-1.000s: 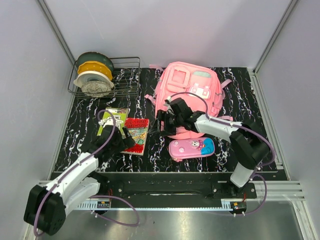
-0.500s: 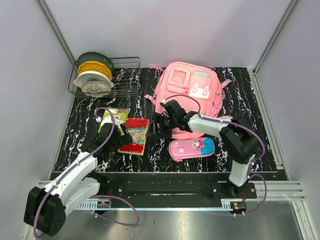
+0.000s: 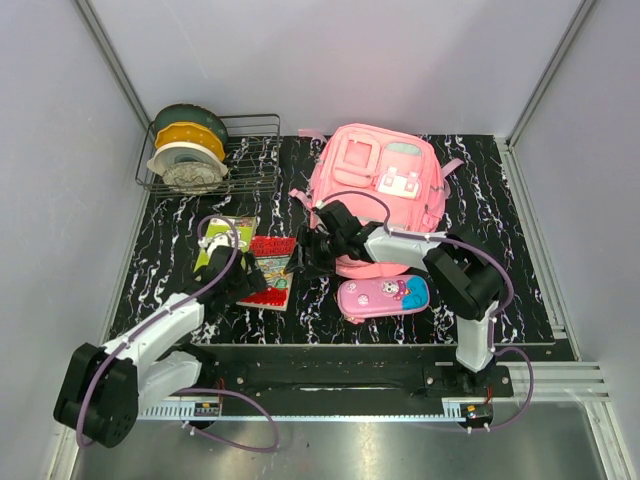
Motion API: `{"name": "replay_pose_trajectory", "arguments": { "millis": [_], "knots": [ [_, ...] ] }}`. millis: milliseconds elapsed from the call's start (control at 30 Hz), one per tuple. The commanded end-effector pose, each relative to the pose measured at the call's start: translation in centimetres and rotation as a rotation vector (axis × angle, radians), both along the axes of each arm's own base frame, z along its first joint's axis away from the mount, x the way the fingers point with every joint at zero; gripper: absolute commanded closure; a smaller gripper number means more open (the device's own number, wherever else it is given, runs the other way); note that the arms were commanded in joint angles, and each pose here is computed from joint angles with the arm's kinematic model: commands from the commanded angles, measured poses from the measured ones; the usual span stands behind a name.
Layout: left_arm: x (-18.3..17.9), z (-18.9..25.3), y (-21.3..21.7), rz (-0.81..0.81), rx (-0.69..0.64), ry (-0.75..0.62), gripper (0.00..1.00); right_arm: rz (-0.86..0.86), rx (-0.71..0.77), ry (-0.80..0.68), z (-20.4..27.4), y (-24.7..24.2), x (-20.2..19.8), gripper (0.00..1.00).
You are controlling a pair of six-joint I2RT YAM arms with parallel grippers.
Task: Pack the student bag
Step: Pick up the book from the center of the board.
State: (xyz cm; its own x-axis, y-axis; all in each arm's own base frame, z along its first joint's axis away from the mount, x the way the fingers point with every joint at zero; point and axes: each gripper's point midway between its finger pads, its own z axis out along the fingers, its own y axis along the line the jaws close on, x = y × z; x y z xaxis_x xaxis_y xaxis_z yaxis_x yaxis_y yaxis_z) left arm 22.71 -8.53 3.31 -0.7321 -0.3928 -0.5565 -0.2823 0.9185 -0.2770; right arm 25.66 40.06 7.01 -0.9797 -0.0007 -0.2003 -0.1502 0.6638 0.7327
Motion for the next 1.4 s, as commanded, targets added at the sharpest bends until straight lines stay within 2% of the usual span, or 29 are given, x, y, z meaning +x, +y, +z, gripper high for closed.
{"name": "replay_pose_trajectory", "arguments": {
  "millis": [0,200,500,667,700,800,833,867,933,967,1067,1300,1367],
  "knots": [
    [1.4,0.3,-2.2,-0.062,-0.092,-0.061,0.01,-0.014,0.023,-0.01,0.4,1.7,0.8,0.25],
    [1.4,-0.4,-3.7,-0.144,-0.142,-0.064,0.02,-0.092,-0.044,0.043,-2.2,1.0,0.9,0.27],
    [1.4,-0.9,-5.8,-0.229,-0.217,-0.046,0.2,-0.125,-0.088,0.074,-4.5,0.6,1.1,0.33],
    [1.4,-0.9,-5.9,-0.236,-0.218,-0.047,0.23,-0.132,-0.143,0.092,-6.7,-0.2,0.8,0.39],
    [1.4,-0.9,-5.9,-0.233,-0.219,-0.047,0.23,-0.132,-0.151,0.094,-7.0,-0.3,0.7,0.45],
    [1.6,-0.9,-5.9,-0.233,-0.221,-0.058,0.21,-0.138,-0.19,0.099,-8.2,-0.9,0.6,0.5],
    [1.7,-1.0,-5.9,-0.231,-0.216,-0.056,0.2,-0.138,-0.2,0.095,-8.4,-1.0,0.7,0.56],
    [1.7,-1.1,-5.8,-0.233,-0.209,-0.055,0.13,-0.141,-0.214,0.098,-8.6,-1.3,0.6,0.63],
    [1.8,-1.0,-5.7,-0.235,-0.198,-0.058,0.07,-0.151,-0.228,0.081,-8.6,-1.7,0.8,0.83],
    [1.8,-1.0,-5.5,-0.229,-0.193,-0.061,0.01,-0.157,-0.234,0.076,-8.6,-1.9,0.9,0.86],
    [2.1,-0.4,-5.3,-0.211,-0.188,-0.084,0.01,-0.165,-0.253,0.045,-8.2,-2.4,1.1,1.0],
    [2.7,0.6,-4.5,-0.18,-0.151,-0.113,0.01,-0.161,-0.278,-0.023,-7.3,-3.1,1.7,1.0],
    [3.2,0.5,-3.6,-0.163,-0.096,-0.11,0.01,-0.16,-0.287,-0.017,-7.6,-3.3,1.6,1.0]
  ]
}}
